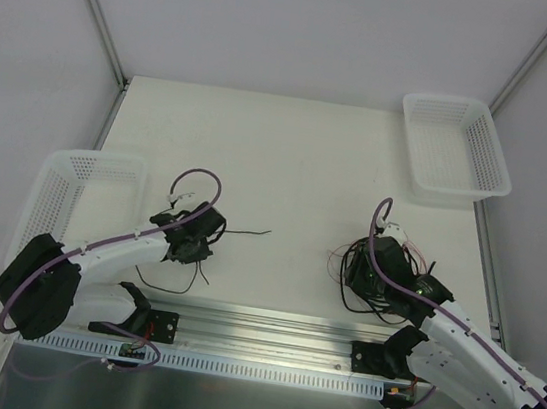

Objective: Untangle the cables

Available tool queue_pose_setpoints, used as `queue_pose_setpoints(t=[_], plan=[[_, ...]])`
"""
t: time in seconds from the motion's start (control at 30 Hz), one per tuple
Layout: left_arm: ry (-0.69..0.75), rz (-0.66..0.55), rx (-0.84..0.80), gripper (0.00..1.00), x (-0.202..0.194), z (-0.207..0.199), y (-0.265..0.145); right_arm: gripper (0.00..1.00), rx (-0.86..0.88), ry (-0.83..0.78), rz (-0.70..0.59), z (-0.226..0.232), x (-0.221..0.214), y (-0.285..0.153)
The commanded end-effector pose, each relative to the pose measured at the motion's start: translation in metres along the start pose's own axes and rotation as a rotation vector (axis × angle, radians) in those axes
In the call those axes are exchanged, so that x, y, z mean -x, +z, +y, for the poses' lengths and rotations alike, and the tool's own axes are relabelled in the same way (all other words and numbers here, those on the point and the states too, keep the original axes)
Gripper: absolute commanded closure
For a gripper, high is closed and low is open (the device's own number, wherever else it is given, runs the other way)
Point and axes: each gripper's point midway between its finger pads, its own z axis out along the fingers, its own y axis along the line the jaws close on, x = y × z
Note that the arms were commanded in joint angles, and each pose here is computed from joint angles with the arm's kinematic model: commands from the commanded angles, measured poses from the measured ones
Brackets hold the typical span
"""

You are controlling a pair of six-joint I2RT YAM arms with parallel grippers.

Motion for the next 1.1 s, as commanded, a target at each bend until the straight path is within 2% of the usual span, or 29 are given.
queue_pose_setpoints(t=[0.0, 0.17, 0.33, 0.43, 0.63, 0.73, 0.9, 0.97, 1.07], plan=[[0.075, 0.059, -0.17, 1.0, 0.002, -0.044, -0.027, 0.55, 0.092, -0.023, -0.033, 0.021, 0.015, -0.012], [0.185, 0.041, -0.321, 1.0, 0.013, -0.088, -0.061, 0.44, 0.171, -0.066, -0.074, 0.041, 0.037, -0.039], [0.266, 0.014, -0.442, 1.0, 0.025, -0.117, -0.093, 0.4, 0.219, -0.089, -0.107, 0.052, 0.05, -0.061], [0.302, -0.061, -0.496, 1.0, 0.049, -0.127, -0.121, 0.39, 0.235, -0.092, -0.126, 0.055, 0.056, -0.068], [0.323, -0.271, -0.555, 1.0, 0.121, -0.136, -0.191, 0.38, 0.241, -0.098, -0.13, 0.052, 0.053, -0.073], [0.288, -0.382, -0.53, 1.0, 0.164, -0.123, -0.221, 0.38, 0.233, -0.099, -0.133, 0.048, 0.051, -0.073], [0.186, -0.518, -0.33, 1.0, 0.222, -0.06, -0.232, 0.38, 0.22, -0.099, -0.131, 0.044, 0.049, -0.074], [0.142, -0.566, -0.3, 1.0, 0.236, -0.04, -0.244, 0.38, 0.219, -0.098, -0.124, 0.043, 0.048, -0.075], [0.084, -0.632, -0.171, 1.0, 0.255, 0.002, -0.248, 0.38, 0.223, -0.099, -0.119, 0.043, 0.047, -0.076]])
